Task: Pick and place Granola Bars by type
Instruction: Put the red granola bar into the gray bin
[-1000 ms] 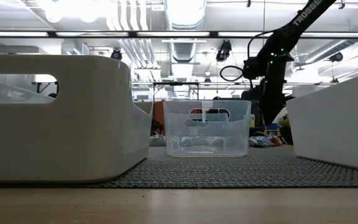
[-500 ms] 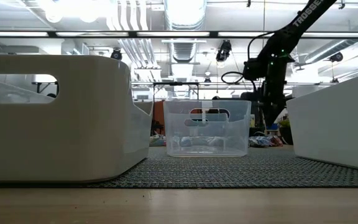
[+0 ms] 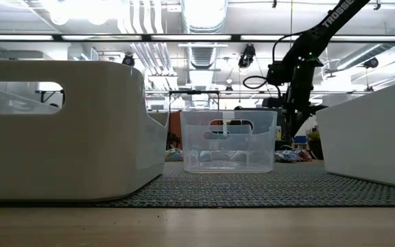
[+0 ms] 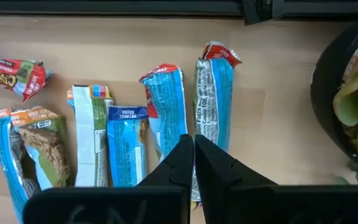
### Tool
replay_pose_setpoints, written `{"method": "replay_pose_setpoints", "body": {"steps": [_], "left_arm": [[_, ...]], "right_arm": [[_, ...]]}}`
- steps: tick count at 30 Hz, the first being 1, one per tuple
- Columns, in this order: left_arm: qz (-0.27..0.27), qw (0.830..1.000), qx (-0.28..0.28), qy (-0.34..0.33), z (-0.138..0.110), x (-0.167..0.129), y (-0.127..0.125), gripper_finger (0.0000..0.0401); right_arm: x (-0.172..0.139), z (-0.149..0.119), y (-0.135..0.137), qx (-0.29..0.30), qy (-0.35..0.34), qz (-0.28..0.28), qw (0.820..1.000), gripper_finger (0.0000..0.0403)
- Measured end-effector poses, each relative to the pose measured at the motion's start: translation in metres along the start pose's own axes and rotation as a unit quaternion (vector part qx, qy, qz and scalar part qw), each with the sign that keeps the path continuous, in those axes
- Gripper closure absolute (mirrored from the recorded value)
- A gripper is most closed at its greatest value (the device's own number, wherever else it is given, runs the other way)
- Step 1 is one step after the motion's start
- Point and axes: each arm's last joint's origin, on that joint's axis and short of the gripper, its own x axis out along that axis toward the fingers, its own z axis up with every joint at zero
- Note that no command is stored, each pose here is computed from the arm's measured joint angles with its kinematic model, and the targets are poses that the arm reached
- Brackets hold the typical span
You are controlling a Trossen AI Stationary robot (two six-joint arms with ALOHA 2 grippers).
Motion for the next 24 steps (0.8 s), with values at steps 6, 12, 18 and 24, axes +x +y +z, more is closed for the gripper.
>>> {"method": "replay_pose_setpoints", "body": {"steps": [6,12,18,24], "left_arm": [[0.000,1.000,0.002,0.000,0.0000,0.0000,0.0000,0.0401],[0.000,1.000,0.013,0.000,0.0000,0.0000,0.0000,0.0401],[0.000,1.000,0.013,0.000,0.0000,0.0000,0.0000,0.0401],[0.000,1.000,0.013,0.000,-0.0001,0.0001,0.0000,0.0401]], "right_arm": [[0.0000,-0.0003,0.0007,-0.028,0.006,0.010,1.000,0.0394],[0.0000,-0.0009,0.0013,-0.071,0.011,0.018,0.997,0.0394],[0.0000,-0.0016,0.0014,-0.106,0.014,0.021,0.994,0.0394],[-0.0004,-0.0017,0.0013,-0.122,0.014,0.022,0.992,0.0394]]}}
